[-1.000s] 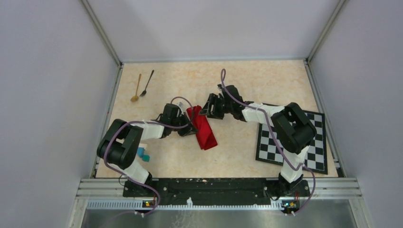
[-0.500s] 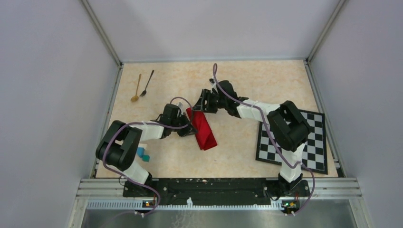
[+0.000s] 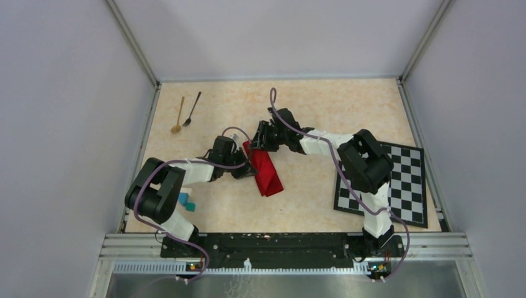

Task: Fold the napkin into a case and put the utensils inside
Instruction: Stuff the top corner of the smaller-rectangle-folded napkin into the folded napkin.

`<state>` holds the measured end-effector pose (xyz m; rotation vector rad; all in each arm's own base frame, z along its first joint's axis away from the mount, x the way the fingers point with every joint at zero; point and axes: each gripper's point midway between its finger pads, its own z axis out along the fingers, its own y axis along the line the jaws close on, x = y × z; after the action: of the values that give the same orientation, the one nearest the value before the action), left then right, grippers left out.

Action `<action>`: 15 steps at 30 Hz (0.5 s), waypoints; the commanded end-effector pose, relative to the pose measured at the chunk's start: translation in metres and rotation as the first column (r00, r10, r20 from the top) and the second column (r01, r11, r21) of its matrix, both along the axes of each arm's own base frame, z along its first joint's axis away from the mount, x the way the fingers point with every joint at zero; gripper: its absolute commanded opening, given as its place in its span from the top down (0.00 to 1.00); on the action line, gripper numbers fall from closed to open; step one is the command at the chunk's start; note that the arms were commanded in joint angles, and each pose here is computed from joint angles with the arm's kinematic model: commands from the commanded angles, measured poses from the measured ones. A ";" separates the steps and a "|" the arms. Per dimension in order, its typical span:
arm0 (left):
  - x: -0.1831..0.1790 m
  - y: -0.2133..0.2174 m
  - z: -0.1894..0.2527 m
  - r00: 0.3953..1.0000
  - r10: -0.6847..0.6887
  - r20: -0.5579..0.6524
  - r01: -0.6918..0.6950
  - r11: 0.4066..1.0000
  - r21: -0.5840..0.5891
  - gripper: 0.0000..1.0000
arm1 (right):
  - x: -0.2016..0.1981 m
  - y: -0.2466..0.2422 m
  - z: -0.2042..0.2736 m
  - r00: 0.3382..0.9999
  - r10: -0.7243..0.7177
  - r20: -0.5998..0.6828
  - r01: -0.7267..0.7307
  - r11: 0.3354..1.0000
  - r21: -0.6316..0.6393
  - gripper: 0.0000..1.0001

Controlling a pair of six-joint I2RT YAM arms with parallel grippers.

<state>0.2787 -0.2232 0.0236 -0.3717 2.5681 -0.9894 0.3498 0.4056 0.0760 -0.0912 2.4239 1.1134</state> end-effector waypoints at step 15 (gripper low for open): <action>-0.003 0.019 0.028 0.995 0.026 0.096 -0.032 0.998 0.053 0.44 | 0.011 0.006 0.020 0.999 0.022 0.044 -0.024 0.998 0.063 1.00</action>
<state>0.2741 -0.2219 0.0321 -0.3572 2.5474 -0.9846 0.3563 0.4064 0.0732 -0.0620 2.4270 1.0981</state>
